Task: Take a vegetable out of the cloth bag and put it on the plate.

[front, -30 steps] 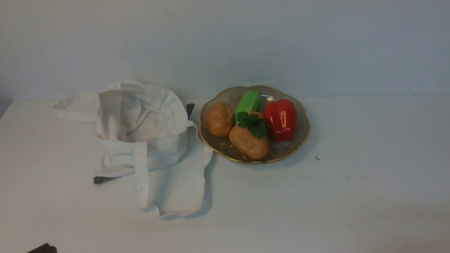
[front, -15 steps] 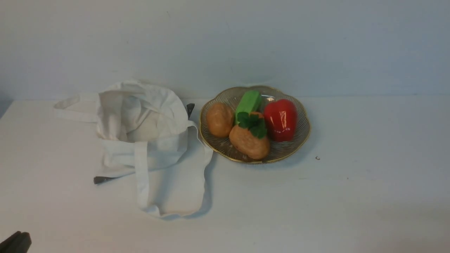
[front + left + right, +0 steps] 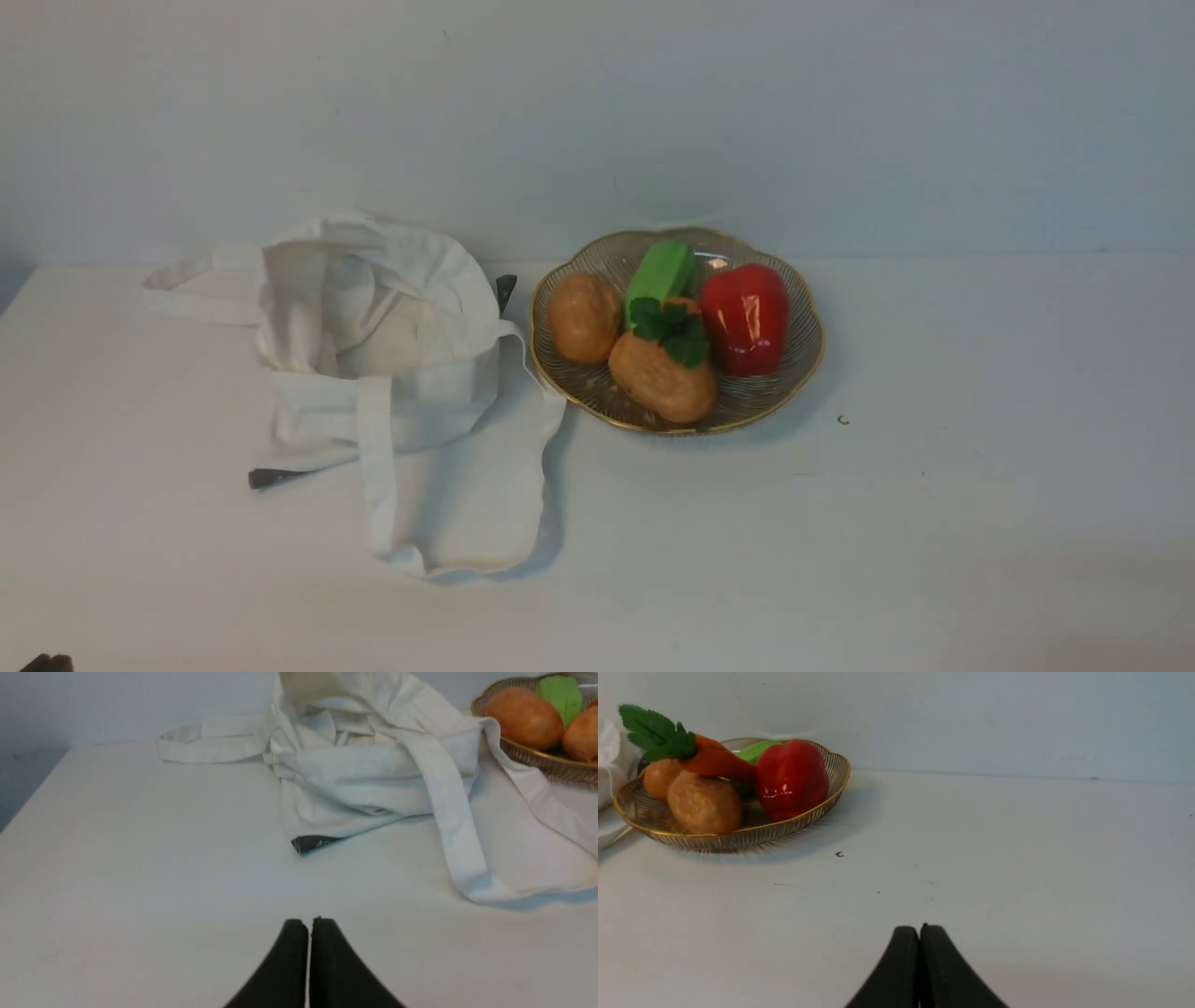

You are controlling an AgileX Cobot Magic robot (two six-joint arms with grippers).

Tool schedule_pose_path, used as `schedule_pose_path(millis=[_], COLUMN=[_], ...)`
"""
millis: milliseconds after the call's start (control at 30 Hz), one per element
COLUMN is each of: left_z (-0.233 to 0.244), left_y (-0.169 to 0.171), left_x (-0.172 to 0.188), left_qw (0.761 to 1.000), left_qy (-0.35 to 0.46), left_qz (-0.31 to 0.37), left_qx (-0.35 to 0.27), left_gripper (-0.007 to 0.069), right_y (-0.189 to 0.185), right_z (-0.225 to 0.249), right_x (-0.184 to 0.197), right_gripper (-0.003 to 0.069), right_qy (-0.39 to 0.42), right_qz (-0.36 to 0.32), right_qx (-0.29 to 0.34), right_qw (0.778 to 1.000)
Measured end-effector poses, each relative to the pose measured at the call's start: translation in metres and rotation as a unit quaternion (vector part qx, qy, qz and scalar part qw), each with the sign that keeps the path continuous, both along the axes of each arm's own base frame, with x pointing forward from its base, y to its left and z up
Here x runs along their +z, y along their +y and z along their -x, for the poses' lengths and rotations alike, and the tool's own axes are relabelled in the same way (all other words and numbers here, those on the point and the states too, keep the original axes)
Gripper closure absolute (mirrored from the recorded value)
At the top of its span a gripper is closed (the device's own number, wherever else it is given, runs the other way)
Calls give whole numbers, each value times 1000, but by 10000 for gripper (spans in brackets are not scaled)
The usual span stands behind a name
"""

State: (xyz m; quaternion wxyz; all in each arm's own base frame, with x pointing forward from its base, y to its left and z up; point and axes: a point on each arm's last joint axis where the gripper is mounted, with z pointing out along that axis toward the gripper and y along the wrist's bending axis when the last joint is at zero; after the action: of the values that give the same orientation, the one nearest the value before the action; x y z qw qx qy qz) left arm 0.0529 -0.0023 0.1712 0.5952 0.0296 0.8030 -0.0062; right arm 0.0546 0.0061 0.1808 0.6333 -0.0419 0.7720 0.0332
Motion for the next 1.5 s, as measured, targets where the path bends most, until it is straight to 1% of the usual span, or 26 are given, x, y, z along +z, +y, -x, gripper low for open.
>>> schedule_pose_path(millis=[300, 1500], left_z=[0, 0], left_y=[1, 1], left_x=[0, -1], left_qw=[1000, 1000], left_qy=[2, 3], left_qz=[-14, -15], left_qx=[1, 1], left_gripper=[630, 630], right_y=[0, 0], right_z=[0, 0], right_x=[0, 0], right_gripper=[673, 673], right_qy=[0, 0], right_qz=[0, 0], right_qx=[0, 0], right_qw=[1000, 1000])
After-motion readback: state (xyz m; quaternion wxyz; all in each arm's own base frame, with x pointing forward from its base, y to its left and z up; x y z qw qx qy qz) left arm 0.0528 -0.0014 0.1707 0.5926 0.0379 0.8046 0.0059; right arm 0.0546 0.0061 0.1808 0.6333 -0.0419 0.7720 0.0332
